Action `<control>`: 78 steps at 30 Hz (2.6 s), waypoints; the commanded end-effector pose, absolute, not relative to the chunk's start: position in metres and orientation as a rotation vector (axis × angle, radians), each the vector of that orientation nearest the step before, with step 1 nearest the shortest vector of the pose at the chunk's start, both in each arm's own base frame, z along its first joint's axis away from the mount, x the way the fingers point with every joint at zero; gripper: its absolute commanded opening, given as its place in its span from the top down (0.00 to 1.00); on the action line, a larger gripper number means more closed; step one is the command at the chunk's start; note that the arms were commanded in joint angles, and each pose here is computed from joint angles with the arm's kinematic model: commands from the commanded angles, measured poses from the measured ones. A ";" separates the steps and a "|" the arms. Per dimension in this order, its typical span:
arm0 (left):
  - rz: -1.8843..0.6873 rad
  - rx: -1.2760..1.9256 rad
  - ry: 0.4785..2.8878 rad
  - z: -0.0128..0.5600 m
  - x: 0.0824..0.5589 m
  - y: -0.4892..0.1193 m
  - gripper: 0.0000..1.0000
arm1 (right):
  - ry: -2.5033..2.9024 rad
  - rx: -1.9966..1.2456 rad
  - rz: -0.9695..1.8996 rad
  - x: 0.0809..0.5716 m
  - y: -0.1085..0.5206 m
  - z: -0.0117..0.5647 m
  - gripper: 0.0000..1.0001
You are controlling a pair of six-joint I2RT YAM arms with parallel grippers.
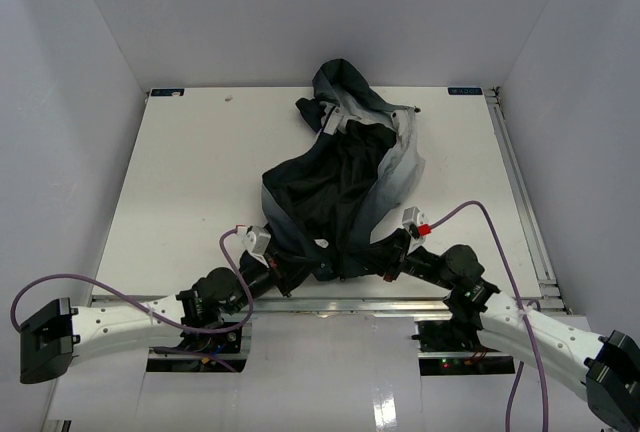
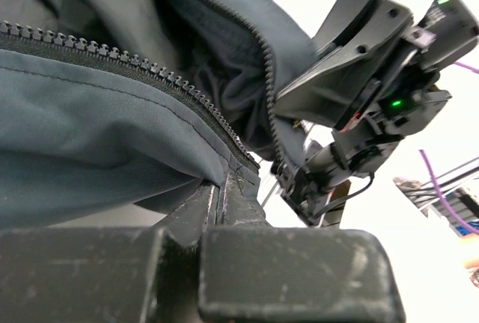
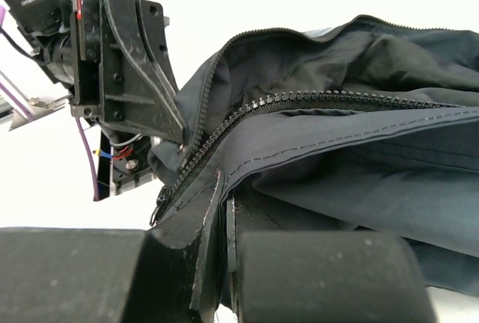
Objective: Zip up the jacket
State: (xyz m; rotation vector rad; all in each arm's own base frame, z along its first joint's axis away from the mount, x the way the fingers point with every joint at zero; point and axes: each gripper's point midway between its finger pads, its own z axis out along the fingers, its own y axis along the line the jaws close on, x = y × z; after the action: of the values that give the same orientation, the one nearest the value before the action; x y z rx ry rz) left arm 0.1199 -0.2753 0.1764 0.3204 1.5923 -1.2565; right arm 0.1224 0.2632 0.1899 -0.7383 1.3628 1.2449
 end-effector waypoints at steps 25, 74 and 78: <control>-1.309 0.360 1.478 0.193 0.115 -0.280 1.00 | 1.250 -0.736 1.352 0.108 0.266 0.215 0.92; -1.257 0.491 1.397 0.175 0.105 -0.272 1.00 | 1.294 -0.697 1.435 0.108 0.273 0.225 0.92; -1.231 0.514 1.403 0.170 0.106 -0.272 1.00 | 1.291 -0.693 1.445 0.108 0.273 0.228 0.92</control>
State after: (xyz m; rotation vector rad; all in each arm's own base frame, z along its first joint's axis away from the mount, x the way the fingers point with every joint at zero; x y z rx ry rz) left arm 0.1120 -0.2809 0.2055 0.4497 1.3725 -1.2686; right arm 0.1112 0.2704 0.1898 -0.6893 1.4187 1.4005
